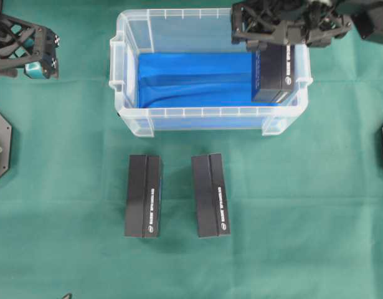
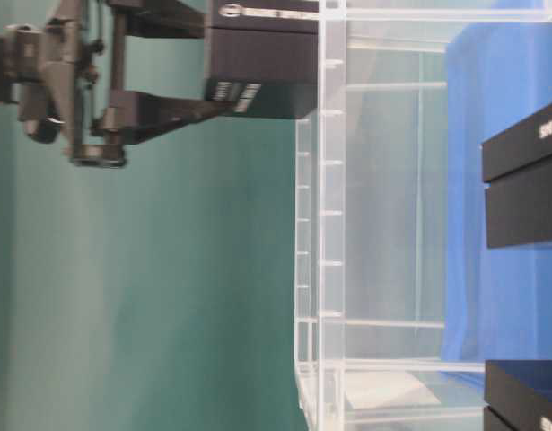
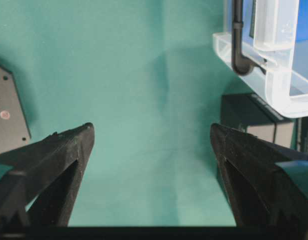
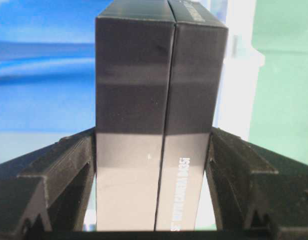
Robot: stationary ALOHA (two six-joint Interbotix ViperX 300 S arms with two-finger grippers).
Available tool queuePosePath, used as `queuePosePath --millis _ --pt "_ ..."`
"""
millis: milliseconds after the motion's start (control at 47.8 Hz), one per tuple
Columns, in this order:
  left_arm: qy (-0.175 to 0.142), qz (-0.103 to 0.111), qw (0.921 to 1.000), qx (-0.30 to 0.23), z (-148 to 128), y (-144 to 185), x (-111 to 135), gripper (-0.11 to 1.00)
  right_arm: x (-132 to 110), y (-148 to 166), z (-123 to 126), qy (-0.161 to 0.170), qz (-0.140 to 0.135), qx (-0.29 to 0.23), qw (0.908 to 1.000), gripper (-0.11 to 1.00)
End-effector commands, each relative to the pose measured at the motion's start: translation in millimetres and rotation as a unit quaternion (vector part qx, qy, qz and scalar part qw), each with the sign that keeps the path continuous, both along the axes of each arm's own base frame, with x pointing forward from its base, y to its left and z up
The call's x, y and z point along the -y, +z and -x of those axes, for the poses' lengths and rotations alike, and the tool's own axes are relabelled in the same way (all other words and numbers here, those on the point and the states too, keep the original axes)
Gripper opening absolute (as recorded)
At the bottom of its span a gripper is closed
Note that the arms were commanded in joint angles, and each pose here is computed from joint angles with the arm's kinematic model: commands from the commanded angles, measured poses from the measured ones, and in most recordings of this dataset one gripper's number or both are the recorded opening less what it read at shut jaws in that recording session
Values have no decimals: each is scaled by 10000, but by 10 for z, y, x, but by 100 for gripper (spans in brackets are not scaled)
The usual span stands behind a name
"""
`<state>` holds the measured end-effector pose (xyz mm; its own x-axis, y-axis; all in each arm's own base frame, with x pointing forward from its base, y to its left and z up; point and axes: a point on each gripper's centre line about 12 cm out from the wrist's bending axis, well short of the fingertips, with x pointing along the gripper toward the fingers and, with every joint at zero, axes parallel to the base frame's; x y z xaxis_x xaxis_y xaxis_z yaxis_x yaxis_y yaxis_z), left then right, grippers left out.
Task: Take out the box from the case.
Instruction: 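Lift the held box out of the case toward the front right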
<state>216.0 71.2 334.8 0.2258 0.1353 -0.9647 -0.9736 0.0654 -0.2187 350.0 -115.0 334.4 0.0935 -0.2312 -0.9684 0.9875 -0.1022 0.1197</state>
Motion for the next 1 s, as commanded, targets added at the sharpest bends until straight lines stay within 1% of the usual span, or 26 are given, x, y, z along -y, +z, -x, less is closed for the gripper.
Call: queuePosePath --millis 0,146,251,355,983 --pt "-16 -22 9999 97 8 52 8 97 -24 334 51 28 114 338 9994 64" --pt "-24 -22 9999 97 7 52 11 97 -42 523 70 35 143 399 9991 64" --pt "-16 -30 9999 95 9 52 6 97 -45 655 91 8 250 431 9988 64" --pt "-24 -22 9999 97 7 52 11 97 -54 734 104 -10 294 457 9985 64" --pt "-16 -22 9999 97 8 52 8 97 -62 754 106 5 331 455 9984 64"
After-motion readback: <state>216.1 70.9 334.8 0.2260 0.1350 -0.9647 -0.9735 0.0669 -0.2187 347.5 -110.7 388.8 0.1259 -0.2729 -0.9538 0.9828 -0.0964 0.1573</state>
